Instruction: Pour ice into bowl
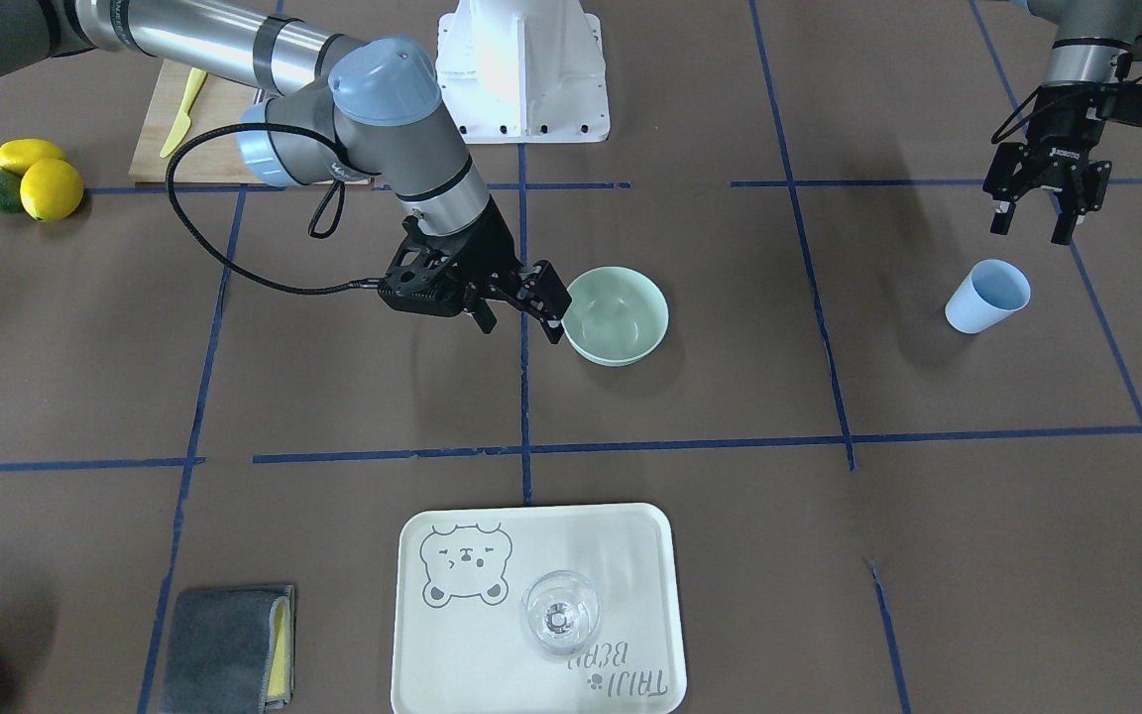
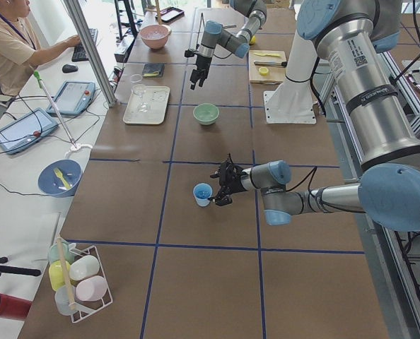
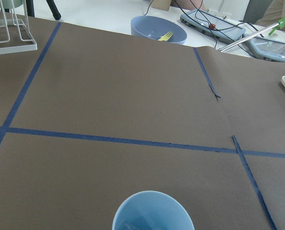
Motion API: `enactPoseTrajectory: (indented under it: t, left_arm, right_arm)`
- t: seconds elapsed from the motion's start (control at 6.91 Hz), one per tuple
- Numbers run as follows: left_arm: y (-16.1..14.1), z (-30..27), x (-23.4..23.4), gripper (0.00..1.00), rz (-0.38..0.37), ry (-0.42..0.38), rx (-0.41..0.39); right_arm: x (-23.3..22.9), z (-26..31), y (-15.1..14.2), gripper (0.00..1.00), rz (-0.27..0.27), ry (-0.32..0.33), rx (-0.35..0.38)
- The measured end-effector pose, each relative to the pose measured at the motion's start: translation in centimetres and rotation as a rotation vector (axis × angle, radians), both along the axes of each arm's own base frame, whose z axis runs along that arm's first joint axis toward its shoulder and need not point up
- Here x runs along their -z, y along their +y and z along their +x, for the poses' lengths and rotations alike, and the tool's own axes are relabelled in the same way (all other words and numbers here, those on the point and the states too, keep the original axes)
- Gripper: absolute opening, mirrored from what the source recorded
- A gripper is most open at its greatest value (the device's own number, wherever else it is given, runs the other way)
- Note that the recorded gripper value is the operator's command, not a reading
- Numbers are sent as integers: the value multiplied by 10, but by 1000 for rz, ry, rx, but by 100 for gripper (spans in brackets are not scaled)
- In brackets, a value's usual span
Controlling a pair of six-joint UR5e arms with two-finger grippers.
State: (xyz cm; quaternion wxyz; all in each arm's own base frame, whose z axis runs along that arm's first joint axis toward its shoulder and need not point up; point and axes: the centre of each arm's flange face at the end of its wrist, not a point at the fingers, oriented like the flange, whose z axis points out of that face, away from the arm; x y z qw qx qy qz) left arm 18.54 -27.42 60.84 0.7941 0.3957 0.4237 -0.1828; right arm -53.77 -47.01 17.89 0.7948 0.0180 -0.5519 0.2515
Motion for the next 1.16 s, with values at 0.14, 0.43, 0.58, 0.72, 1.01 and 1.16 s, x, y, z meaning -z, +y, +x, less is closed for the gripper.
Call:
enactPoseTrajectory:
  t: [0.14, 0.43, 0.58, 0.72, 1.01, 1.16]
  left_arm:
    - [11, 15, -7, 99, 8, -21, 28]
    - [27, 43, -17, 99, 27, -33, 65]
    - [30, 54, -21, 99, 47, -54, 88]
    - [31, 67, -24, 99, 71, -89, 119]
    - [25, 99, -30, 98, 125, -114, 202]
    - [22, 113, -37, 98, 142, -123, 230]
  right_arm:
    - [5, 7, -5, 100, 5, -10, -5]
    - [11, 21, -13, 100, 8, -25, -8]
    - [12, 26, -17, 100, 7, -29, -4]
    - [14, 29, -19, 100, 11, -32, -1]
    - [19, 36, -20, 100, 19, -42, -1]
    - [21, 37, -20, 100, 21, -47, 0]
